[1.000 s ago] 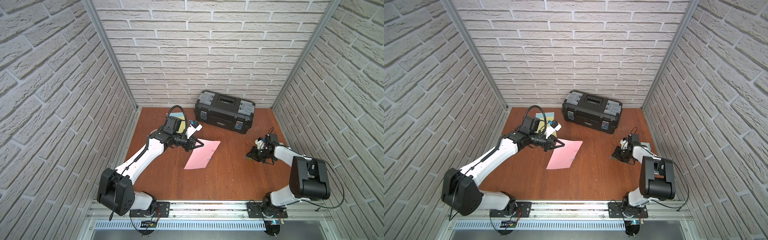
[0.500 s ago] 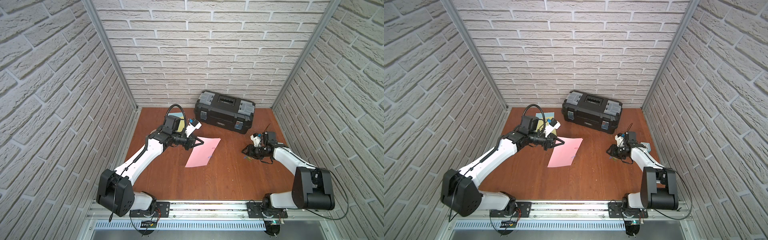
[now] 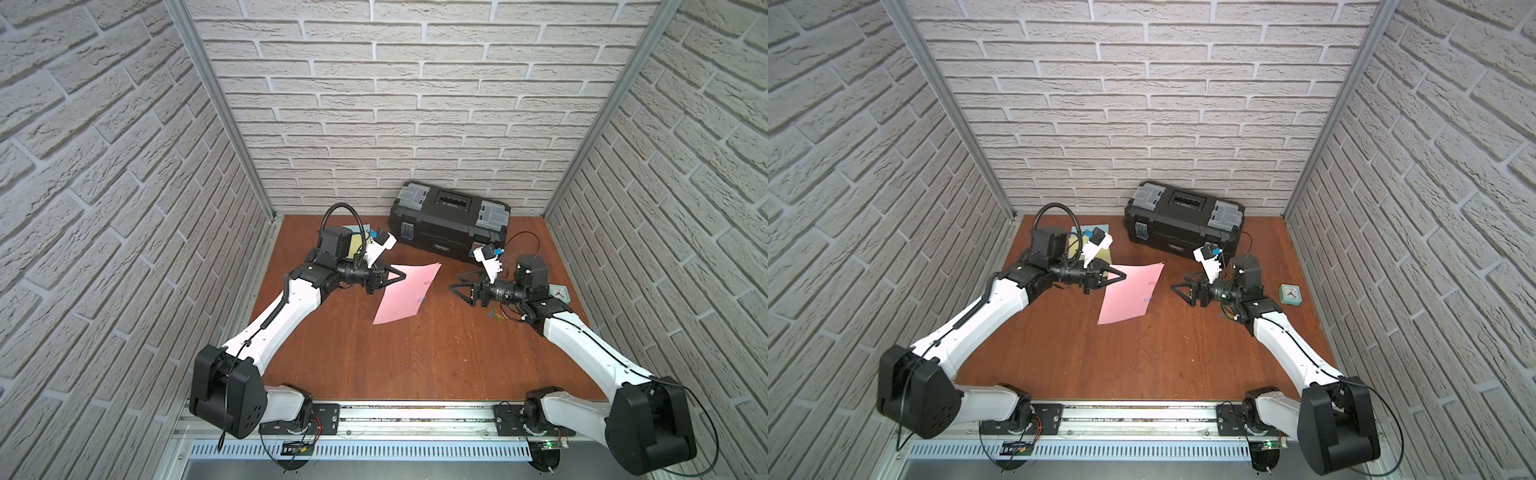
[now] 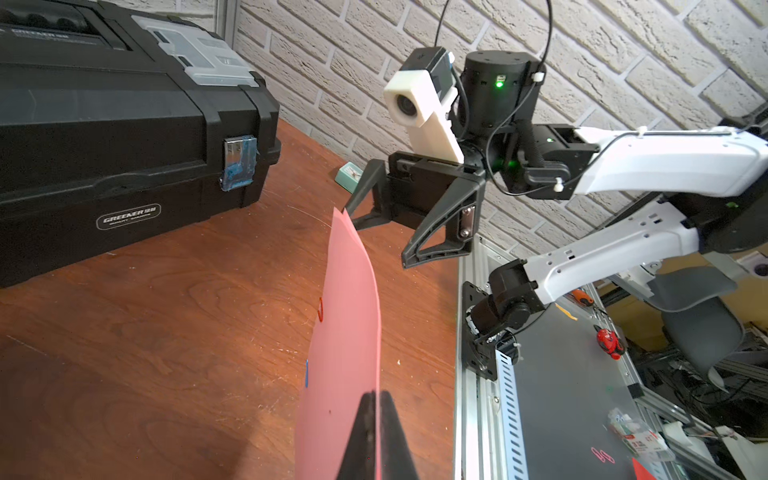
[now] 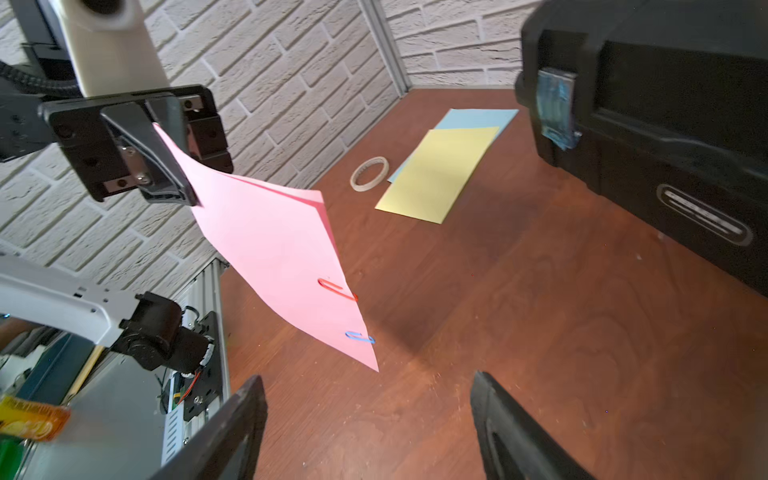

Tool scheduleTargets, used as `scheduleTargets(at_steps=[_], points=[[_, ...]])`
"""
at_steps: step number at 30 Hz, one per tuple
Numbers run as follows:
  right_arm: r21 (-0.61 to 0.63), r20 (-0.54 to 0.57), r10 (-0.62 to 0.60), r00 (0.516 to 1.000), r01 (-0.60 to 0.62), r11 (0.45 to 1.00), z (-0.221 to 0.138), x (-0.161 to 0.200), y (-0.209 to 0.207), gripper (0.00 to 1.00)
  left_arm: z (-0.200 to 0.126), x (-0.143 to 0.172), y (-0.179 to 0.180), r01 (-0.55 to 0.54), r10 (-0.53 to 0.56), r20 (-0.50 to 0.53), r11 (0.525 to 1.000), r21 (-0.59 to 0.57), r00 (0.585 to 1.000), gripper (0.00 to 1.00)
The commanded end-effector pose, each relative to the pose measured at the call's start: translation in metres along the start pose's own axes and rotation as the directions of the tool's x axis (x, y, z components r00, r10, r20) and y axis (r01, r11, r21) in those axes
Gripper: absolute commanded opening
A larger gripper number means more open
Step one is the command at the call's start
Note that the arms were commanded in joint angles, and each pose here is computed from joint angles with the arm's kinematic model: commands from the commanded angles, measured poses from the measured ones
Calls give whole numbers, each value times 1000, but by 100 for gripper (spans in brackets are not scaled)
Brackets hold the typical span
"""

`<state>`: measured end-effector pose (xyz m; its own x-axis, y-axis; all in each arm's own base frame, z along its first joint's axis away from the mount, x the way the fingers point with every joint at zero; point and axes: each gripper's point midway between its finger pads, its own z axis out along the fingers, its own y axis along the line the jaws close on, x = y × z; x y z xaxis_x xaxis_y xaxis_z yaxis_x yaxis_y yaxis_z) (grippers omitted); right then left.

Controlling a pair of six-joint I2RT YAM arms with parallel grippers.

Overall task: Unclip the paperclips from the documents
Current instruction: Adjust the document.

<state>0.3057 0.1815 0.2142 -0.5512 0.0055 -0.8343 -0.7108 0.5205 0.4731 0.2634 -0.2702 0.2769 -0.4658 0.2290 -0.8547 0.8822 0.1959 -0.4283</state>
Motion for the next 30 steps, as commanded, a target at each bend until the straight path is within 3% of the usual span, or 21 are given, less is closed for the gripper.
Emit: scheduleTargets(at_steps=[1,11,15,23,26,30], points=[[-143,67,-129,989,138,980,13,-27,25,78,-5,-18,-16,-61,59,45,996,62,997,0],[-339,81,-181,980,198,919,41,-42,55,75,-6,-15,-22,-43,39,35,995,94,999,0],[-382,66,-170,983,182,906,43,-41,61,59,-5,-12,-20,-43,41,32,995,85,999,0],[-390,55,-160,986,169,905,40,-39,65,12,-9,-12,-15,-50,47,39,997,61,998,0],[-385,59,-162,985,173,907,39,-42,66,3,-10,-11,-13,-46,44,39,997,55,998,0],[-382,58,-155,986,166,909,39,-48,67,3,-8,-7,-8,-22,21,24,999,32,999,0]])
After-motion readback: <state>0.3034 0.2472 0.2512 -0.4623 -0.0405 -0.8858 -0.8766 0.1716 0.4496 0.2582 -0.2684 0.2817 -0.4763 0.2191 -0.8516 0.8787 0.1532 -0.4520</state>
